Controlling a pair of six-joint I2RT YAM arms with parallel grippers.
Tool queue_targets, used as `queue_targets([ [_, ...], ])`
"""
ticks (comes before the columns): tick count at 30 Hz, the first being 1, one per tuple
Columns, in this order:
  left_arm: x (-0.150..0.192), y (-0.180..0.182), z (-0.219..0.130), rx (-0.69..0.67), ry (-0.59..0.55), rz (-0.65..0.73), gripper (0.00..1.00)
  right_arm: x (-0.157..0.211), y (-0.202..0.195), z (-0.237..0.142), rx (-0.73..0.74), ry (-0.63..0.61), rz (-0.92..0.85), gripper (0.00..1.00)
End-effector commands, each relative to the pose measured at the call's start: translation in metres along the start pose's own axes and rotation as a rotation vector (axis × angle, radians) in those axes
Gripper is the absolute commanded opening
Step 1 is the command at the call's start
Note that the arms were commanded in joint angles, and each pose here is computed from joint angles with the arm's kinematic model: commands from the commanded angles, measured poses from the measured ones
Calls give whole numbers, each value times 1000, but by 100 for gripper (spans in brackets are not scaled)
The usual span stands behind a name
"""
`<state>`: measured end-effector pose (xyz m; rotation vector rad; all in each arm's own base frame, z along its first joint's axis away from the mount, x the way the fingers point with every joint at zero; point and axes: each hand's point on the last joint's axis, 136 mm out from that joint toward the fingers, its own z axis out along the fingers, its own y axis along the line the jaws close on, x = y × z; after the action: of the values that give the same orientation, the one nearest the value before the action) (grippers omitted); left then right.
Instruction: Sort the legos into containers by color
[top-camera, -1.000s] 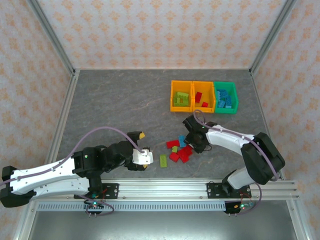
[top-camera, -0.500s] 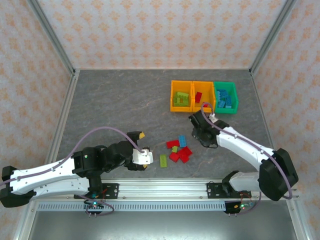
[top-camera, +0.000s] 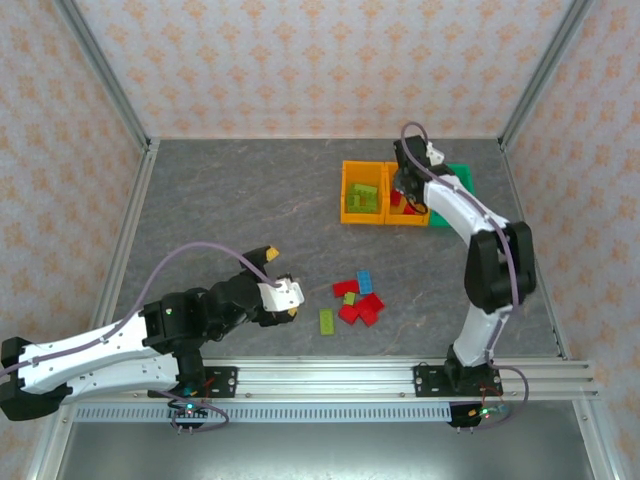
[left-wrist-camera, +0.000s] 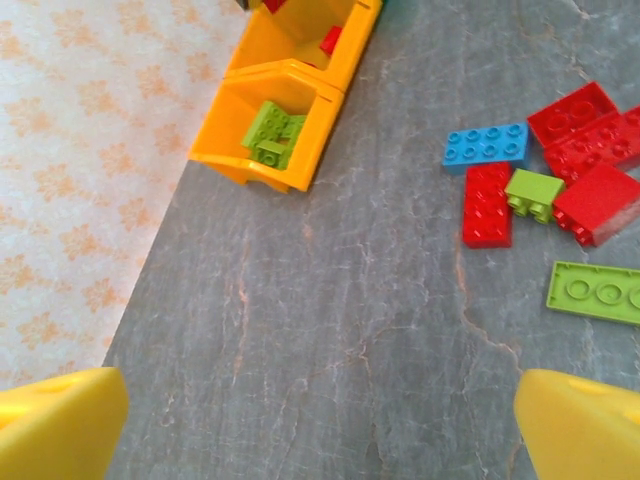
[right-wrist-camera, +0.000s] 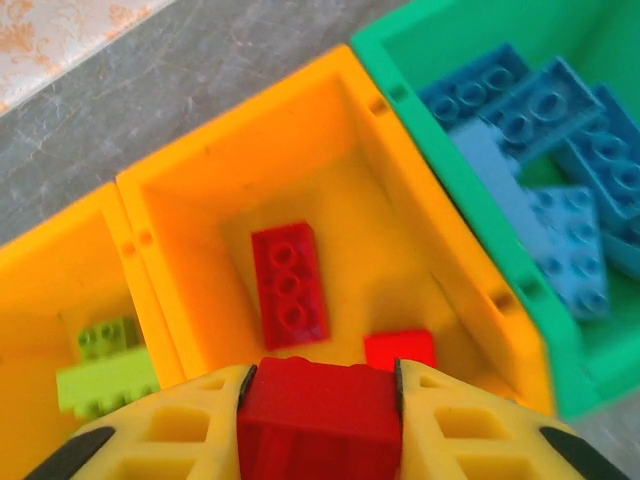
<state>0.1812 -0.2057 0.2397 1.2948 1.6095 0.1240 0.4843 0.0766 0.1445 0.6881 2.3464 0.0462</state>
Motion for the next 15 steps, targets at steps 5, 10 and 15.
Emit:
queue_targets([
  [5,-1,16,-5,-73,-19,-45,100,-35,3,-5,20,-21,-16,59],
  [10,-2,12,-4,-49,-20,-39,100,-24,-12,-47,-26,3,-6,61],
  [15,-4,10,-5,-31,-25,-42,100,30,-17,-95,-217,135,-39,62],
])
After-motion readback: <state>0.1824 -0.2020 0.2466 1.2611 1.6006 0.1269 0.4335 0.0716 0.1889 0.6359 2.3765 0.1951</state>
